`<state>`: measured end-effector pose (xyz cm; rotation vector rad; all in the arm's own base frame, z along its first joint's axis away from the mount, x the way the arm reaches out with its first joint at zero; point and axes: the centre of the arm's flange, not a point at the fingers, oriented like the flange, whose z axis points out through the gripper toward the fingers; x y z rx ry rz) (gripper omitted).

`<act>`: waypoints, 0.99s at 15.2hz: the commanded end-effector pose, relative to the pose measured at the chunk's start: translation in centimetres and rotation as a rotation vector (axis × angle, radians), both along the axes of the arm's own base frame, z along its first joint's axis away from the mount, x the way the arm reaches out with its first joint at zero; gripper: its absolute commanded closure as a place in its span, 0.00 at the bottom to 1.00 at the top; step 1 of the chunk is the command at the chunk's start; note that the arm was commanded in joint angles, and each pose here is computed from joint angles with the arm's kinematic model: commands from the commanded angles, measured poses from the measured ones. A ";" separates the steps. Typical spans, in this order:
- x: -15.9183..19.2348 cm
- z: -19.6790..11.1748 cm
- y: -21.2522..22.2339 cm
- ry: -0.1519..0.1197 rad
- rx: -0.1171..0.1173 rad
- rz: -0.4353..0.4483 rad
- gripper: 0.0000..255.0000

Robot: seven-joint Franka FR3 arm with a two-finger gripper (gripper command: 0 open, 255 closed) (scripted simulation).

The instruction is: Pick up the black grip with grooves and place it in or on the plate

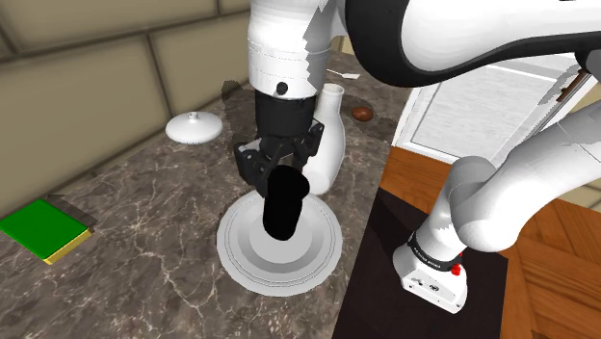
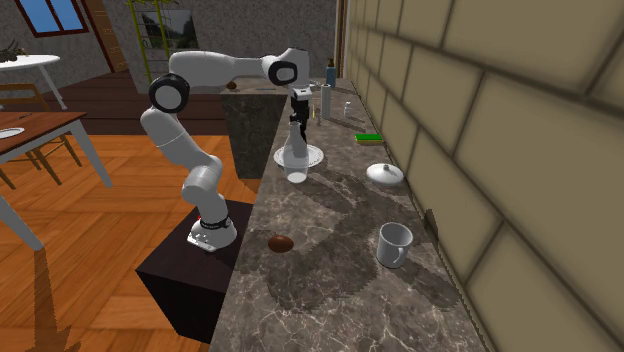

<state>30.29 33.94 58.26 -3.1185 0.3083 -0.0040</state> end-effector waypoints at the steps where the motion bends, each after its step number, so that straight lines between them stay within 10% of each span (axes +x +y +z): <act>1: 0.0 -0.1 0.0 -0.001 0.001 0.000 1.00; 5: 0.0 -0.1 0.0 -0.001 0.001 0.000 1.00; 6: 0.0 -0.1 0.0 -0.001 0.001 0.000 0.00; 15: 0.0 4.9 0.0 -0.001 0.001 0.000 0.00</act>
